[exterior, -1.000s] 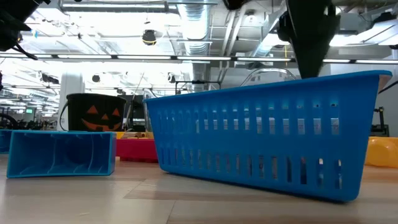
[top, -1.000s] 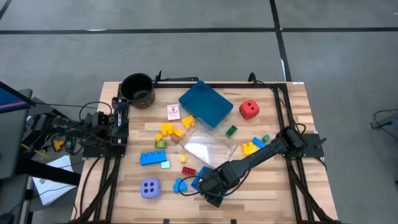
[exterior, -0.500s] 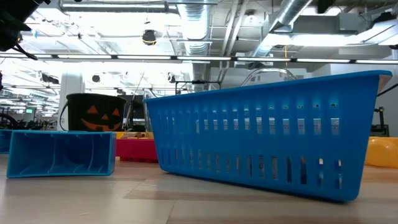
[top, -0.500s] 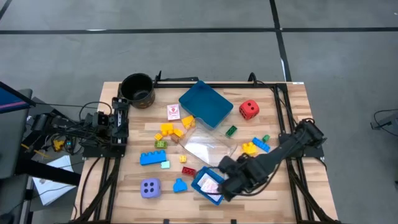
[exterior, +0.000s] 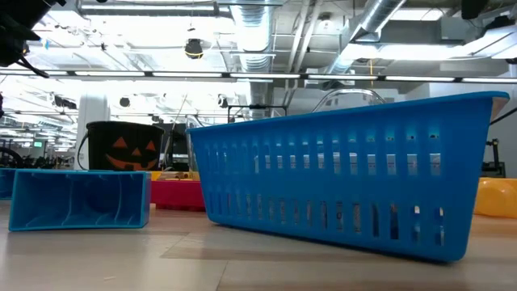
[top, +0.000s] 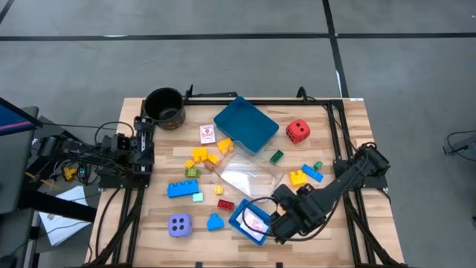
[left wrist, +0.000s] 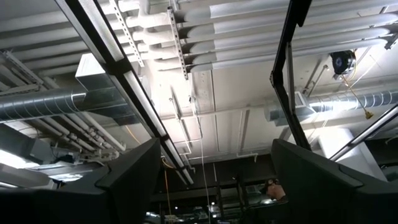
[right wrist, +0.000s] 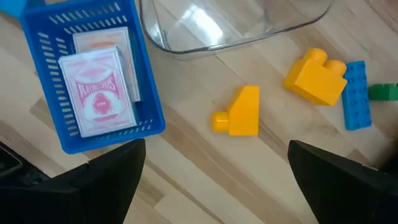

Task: Pick & Place Toys
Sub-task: Put the yellow game piece block into the transparent bin

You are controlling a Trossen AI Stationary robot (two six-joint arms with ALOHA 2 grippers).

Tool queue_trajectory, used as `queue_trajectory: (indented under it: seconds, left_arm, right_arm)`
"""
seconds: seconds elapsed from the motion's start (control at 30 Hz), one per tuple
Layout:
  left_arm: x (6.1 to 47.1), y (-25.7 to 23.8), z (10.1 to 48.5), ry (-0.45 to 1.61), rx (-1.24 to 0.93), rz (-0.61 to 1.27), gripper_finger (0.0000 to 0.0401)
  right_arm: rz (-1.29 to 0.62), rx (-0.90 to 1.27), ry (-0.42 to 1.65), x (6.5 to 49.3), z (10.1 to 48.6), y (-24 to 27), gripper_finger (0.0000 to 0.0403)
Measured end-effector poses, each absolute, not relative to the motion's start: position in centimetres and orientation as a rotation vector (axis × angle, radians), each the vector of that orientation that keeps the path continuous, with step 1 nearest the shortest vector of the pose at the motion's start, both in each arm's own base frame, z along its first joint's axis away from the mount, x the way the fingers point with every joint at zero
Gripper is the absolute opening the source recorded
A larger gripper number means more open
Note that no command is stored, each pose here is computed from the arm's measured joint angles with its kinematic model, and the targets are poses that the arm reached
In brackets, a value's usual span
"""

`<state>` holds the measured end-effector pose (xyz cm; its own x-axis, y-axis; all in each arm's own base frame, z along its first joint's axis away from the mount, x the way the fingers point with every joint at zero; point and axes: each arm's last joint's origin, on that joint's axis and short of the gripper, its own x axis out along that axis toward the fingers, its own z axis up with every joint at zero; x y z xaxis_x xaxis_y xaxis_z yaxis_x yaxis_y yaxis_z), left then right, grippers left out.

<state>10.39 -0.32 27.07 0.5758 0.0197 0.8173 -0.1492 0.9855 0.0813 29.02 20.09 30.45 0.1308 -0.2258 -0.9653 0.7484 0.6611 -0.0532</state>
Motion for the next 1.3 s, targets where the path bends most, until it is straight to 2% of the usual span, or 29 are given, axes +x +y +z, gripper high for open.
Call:
queue_trajectory:
  seconds: [0.13, 0.43, 0.93, 1.3]
  left_arm:
    - [10.4, -0.3, 27.1, -0.951, 0.147, 0.099, 0.0301]
    - [10.5, -0.3, 27.0, -0.946, 0.145, 0.097, 0.0301]
    - [10.5, -0.3, 27.0, -0.944, 0.145, 0.097, 0.0301]
    - [10.5, -0.3, 27.0, -0.943, 0.145, 0.097, 0.0301]
  right_arm:
    - [-0.797, 0.524, 1.26, 29.0, 29.6, 20.2, 0.0387]
    - [-0.853, 0.497, 1.336, 28.1, 25.3, 19.6, 0.0399]
    - [-0.759, 0.641, 1.254, 25.1, 20.3, 17.0, 0.04]
    - [-0.747, 0.626, 1.253, 24.5, 18.1, 16.5, 0.04]
